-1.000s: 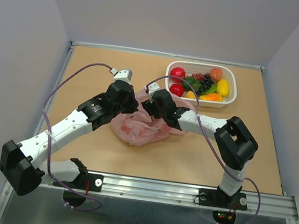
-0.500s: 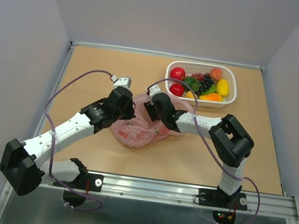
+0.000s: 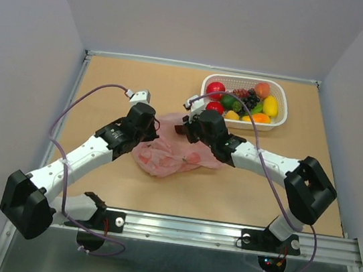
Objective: Untie the knot of the plastic bag and take out the fruit
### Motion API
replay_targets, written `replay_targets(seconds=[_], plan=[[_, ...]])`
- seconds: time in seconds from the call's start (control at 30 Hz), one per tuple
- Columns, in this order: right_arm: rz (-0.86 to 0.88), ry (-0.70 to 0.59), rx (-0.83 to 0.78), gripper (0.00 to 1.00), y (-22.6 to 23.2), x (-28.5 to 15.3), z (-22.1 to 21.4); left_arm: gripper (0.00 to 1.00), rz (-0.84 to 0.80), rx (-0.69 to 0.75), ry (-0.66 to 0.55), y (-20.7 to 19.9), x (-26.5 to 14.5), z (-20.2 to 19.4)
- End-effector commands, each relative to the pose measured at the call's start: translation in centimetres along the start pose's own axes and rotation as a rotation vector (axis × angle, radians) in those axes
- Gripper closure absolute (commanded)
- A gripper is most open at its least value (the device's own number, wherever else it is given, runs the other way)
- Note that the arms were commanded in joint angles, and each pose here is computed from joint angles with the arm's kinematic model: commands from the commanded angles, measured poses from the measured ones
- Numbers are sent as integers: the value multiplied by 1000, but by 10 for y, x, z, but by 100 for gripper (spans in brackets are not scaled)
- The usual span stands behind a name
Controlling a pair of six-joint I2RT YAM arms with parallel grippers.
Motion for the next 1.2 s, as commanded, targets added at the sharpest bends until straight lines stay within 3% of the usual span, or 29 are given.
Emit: replay_targets(seconds=[0.0, 0.07, 0.1, 0.2, 0.4, 0.63, 0.87, 1.1, 1.17], plan=[[68, -23, 71, 65, 16, -1, -1, 100, -31, -13, -64, -4, -6, 16], [38, -2, 125, 44, 15, 6, -7, 100, -59, -17, -63, -11, -11, 21], [28, -1, 144, 44, 14, 8, -7, 100, -71, -20, -62, -14, -12, 22], [2, -1, 210, 20, 15, 21, -8, 100, -113, -36, -43, -25, -15, 25], [-114, -63, 385, 4, 7, 39, -3, 100, -166, -41, -7, -37, -21, 26], [-259, -116, 494, 0, -8, 60, -1, 100, -191, -35, 49, -38, -25, 17], [-299, -93, 531, 1, -6, 86, -13, 100, -208, -28, 96, -35, -29, 7], [-346, -131, 555, 21, -11, 93, -13, 100, -193, -29, 114, -29, -33, 2], [-343, -130, 551, 38, -11, 95, -15, 100, -190, -36, 114, -28, -33, 1]])
Point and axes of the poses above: each gripper's point midway between its finger pads, its own x axis out along the fingers, its own y axis along the line the jaws close on, z = x × y, the point moved 4 cm from there along -x, back along the fingers, and after that the axes turned 9 degrees about -x, right-handed, at the moved point
